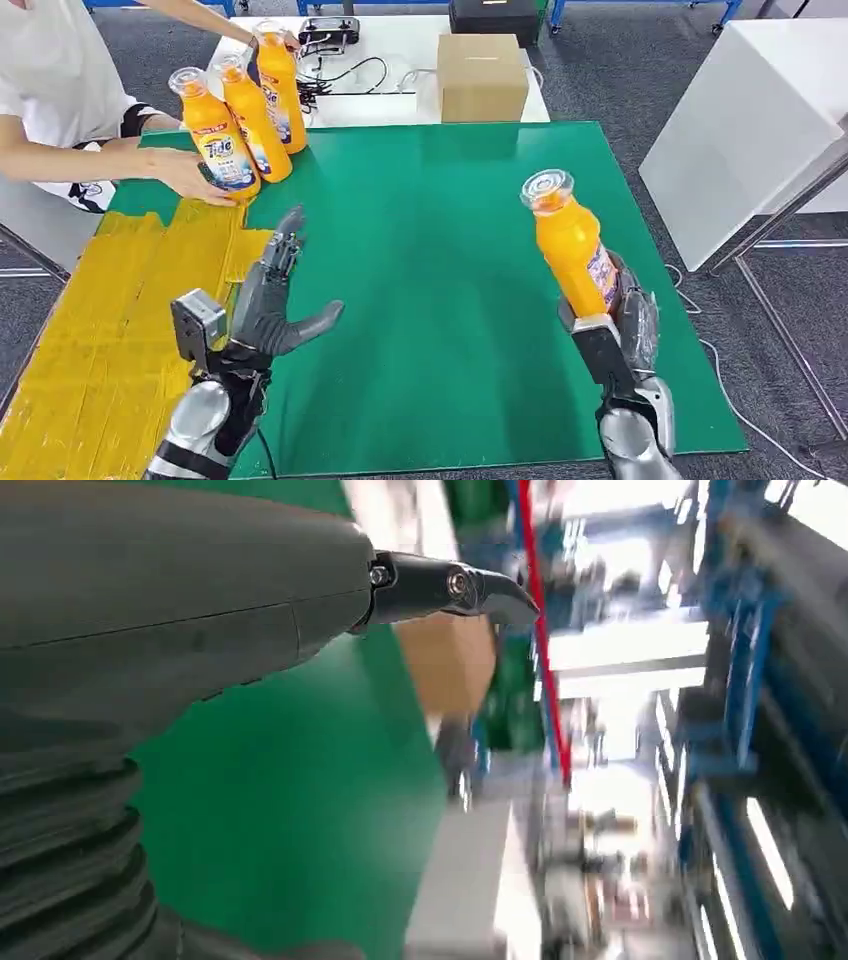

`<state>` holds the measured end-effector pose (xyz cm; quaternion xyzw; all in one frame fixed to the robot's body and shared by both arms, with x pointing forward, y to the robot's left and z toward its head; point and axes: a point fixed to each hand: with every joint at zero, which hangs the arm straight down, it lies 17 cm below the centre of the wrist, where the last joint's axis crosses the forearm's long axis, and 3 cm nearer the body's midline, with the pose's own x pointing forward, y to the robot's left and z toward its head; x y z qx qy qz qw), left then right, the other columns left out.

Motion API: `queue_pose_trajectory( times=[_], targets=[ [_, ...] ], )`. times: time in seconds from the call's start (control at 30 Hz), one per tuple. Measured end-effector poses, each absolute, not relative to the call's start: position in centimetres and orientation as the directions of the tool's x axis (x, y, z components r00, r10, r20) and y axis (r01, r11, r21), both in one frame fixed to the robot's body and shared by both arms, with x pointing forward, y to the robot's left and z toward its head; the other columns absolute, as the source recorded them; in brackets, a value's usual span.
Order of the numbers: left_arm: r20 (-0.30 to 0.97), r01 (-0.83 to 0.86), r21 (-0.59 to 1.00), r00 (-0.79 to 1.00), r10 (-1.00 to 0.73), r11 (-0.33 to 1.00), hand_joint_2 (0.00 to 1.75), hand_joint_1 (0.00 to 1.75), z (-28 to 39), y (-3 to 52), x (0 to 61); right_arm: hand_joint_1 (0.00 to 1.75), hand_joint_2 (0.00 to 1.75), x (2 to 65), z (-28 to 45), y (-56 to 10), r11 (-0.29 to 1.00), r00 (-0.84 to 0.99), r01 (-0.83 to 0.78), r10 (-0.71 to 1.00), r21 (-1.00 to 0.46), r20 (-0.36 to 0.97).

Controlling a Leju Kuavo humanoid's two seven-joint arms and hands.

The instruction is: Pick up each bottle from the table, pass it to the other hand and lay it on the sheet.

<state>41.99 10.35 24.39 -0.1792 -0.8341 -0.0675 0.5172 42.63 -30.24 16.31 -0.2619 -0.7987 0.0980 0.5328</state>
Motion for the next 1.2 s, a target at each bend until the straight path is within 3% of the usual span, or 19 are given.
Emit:
queue_pose_trajectory(
  times=[0.4,0.73,1.2],
  targets=[
    [0.897,0.535,-0.148,-0.281,0.340,0.832,1.75,0.00,24.4,6.2,42.2,1.73,1.75,43.7,21.5,-22.9,0.939,-0.492,0.262,0.330,-0.225,0.806],
    [0.887,0.594,-0.241,-0.186,0.422,0.768,1.75,0.00,24.5,5.0,42.4,1.75,1.75,44.0,21.0,-13.9,0.975,-0.542,0.071,0.215,-0.211,0.812],
    [0.895,0.598,-0.233,-0.176,0.409,0.767,1.75,0.00,24.0,4.8,42.7,1.75,1.75,44.2,20.0,-11.6,0.975,-0.527,0.020,0.199,-0.223,0.826]
  ],
)
